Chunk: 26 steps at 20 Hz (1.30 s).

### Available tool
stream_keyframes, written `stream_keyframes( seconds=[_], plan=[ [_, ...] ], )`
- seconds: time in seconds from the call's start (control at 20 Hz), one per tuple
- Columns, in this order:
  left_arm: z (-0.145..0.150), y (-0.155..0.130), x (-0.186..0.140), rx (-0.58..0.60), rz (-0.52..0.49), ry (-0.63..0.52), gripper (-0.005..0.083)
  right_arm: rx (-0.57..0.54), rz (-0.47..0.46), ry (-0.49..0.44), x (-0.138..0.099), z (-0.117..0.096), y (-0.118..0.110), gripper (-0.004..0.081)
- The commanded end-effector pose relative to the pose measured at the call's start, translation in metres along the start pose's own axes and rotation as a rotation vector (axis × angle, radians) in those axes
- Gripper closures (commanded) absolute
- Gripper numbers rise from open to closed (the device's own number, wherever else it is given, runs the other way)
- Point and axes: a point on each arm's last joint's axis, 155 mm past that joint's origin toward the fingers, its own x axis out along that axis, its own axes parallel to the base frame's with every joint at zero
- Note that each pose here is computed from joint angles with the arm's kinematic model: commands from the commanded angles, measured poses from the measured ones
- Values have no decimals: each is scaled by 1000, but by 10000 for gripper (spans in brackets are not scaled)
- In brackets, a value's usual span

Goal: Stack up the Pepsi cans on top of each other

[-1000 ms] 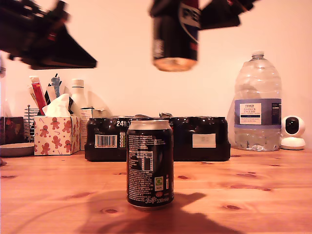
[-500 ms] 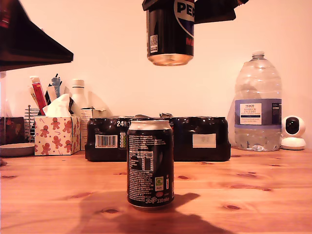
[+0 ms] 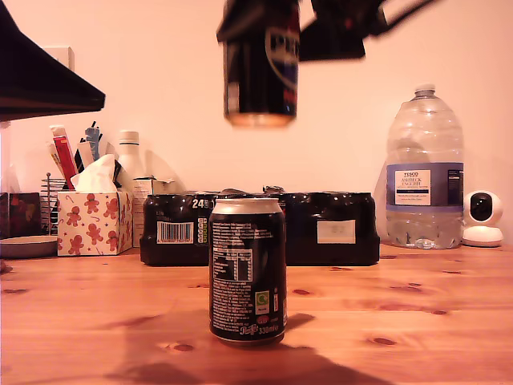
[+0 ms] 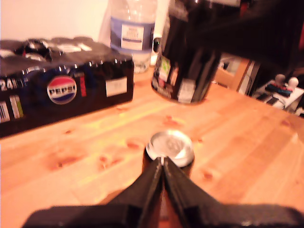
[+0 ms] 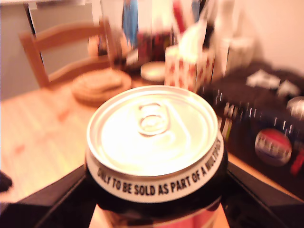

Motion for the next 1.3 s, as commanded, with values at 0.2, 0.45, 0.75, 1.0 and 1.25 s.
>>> stream_keyframes(
  seconds=[0.2,0.45,0.75,1.0,1.25],
  plan=[
    [-11,-2,-7,3,7,23,797,21,27,-101,-3,15,11,596],
    [-12,-3,-10,4,8,25,797,28,46,-85,13,2,19,596],
    [-13,-2,-10,4,12,30,797,41,45,-72,18,-5,19,596],
    [-13,-1,-10,4,19,31,797,49,45,-90,16,-10,20,596],
    [-13,-1,-10,3,19,32,797,68,42,-127,12,-10,20,596]
  ],
)
